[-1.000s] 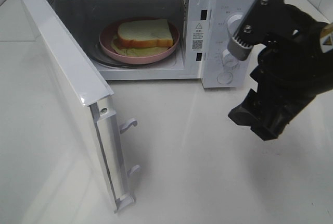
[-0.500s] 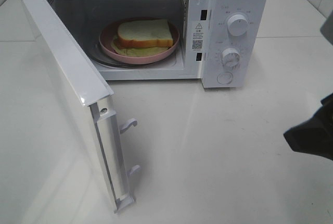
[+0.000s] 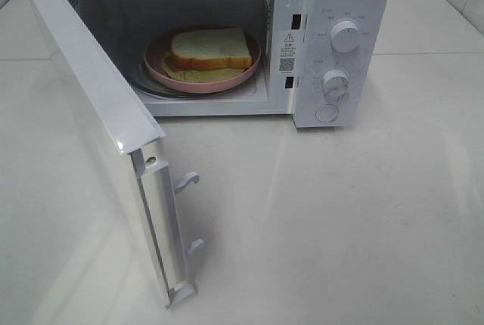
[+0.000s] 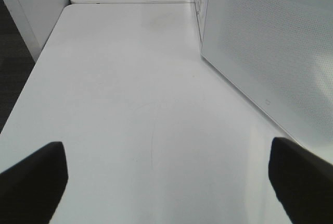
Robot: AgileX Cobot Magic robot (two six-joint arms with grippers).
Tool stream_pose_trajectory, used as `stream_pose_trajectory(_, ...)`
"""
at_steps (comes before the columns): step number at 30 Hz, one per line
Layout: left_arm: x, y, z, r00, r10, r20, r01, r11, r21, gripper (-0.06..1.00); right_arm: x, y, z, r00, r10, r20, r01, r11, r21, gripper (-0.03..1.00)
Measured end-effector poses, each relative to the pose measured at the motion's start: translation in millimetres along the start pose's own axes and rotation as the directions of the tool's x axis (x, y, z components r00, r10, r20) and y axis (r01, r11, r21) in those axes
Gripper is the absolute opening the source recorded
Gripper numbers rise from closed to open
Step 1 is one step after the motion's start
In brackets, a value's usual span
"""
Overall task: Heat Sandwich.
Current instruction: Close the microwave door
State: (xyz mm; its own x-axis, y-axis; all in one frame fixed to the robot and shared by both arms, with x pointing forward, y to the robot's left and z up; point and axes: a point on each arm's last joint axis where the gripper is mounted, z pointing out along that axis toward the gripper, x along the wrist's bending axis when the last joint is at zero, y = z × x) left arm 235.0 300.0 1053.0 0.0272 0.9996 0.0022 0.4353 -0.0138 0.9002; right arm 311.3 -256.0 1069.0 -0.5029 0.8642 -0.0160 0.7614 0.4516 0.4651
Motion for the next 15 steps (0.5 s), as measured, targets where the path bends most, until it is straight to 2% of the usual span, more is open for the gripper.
stream_pose_trajectory(6,0.0,0.0,0.0,1.0,0.0,0.0,0.0,1.0,0.0,0.99,-8.0,-20.7,-19.0,0.995,0.081,0.065,-0.076,0.993,-0.086,0.77)
stream_pose_trajectory(12,0.0,0.0,0.0,1.0,0.0,0.0,0.0,1.0,0.0,0.99,-17.7,-42.1,-36.1,0.959,0.223,0.175,-0.186,0.961,-0.206,0.77)
stream_pose_trajectory(15,0.0,0.0,0.0,1.0,0.0,0.0,0.0,1.0,0.0,0.99,-18.7,-48.2,-40.5,0.945,0.26,0.2,-0.209,0.947,-0.244,0.77)
